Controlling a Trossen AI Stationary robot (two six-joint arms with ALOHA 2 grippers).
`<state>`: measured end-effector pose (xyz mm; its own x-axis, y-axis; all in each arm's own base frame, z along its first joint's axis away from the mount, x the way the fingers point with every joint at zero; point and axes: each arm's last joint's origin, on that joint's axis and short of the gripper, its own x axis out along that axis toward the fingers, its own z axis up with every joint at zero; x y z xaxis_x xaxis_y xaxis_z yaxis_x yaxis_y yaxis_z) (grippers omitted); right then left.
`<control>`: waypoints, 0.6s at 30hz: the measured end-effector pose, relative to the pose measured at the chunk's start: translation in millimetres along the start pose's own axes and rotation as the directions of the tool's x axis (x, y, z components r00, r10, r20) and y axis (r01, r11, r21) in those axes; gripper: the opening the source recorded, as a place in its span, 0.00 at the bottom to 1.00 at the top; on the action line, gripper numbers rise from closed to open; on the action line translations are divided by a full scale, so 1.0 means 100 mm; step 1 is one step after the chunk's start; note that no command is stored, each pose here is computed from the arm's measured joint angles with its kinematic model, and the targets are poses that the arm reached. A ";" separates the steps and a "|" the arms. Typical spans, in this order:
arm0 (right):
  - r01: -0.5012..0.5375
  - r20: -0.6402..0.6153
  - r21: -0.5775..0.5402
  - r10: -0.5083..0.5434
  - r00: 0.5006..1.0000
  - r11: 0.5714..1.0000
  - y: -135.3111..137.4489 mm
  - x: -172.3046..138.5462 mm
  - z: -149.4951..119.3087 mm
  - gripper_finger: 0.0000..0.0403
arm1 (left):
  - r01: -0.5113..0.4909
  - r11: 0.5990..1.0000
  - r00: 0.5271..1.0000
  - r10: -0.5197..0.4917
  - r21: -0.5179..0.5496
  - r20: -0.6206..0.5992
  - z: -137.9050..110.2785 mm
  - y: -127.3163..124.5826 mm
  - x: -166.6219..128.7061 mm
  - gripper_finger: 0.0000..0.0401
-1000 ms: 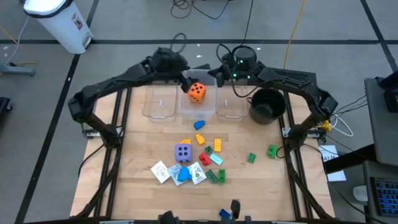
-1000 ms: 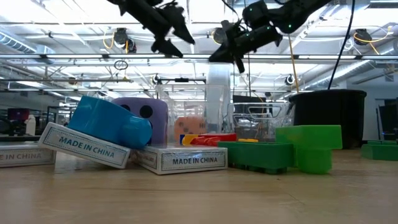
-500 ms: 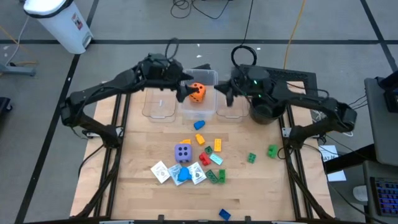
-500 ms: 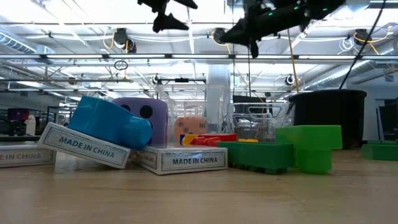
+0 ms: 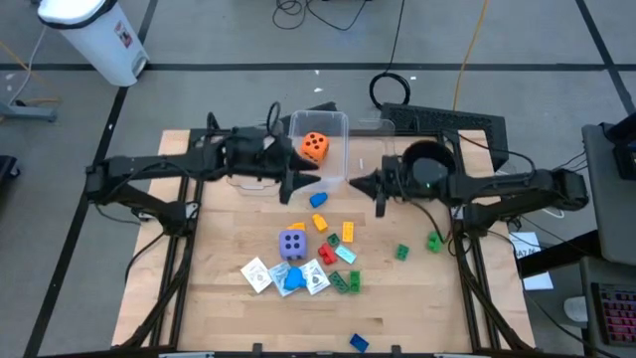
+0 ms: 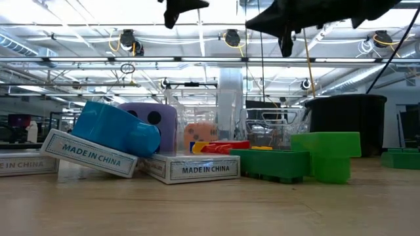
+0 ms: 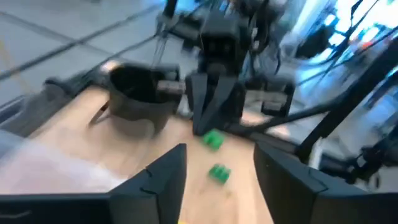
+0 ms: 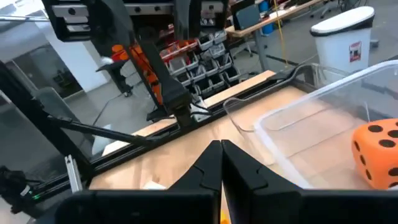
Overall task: Pick & Place Toys
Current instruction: Put the top light green game piece into the right transparent bin
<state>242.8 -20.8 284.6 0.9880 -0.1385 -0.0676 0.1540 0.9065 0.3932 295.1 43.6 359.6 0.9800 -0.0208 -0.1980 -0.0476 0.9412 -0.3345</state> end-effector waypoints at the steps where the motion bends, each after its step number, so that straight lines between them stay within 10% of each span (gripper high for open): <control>1: -0.002 -0.005 -0.005 0.002 1.000 1.000 0.06 -0.01 -0.03 0.00 | 0.017 1.000 1.000 -0.017 -0.006 0.018 -0.04 -0.03 -0.02 0.44; 11: -0.069 -0.235 -0.109 0.041 0.971 0.992 0.46 -0.12 -0.27 0.00 | 0.032 0.995 0.988 -0.018 -0.089 0.157 -0.41 -0.48 -0.28 0.36; 18: -0.046 -0.596 -0.226 -0.101 0.797 0.973 0.70 -0.40 -0.19 0.00 | -0.074 0.986 0.967 0.107 -0.147 0.230 -0.57 -0.89 -0.31 0.36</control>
<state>214.0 55.6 297.4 0.7678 0.0359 -0.6397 0.1032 0.9784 0.1789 257.8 -59.1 342.9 0.9873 0.1581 -0.0151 -0.1479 0.8801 -0.4512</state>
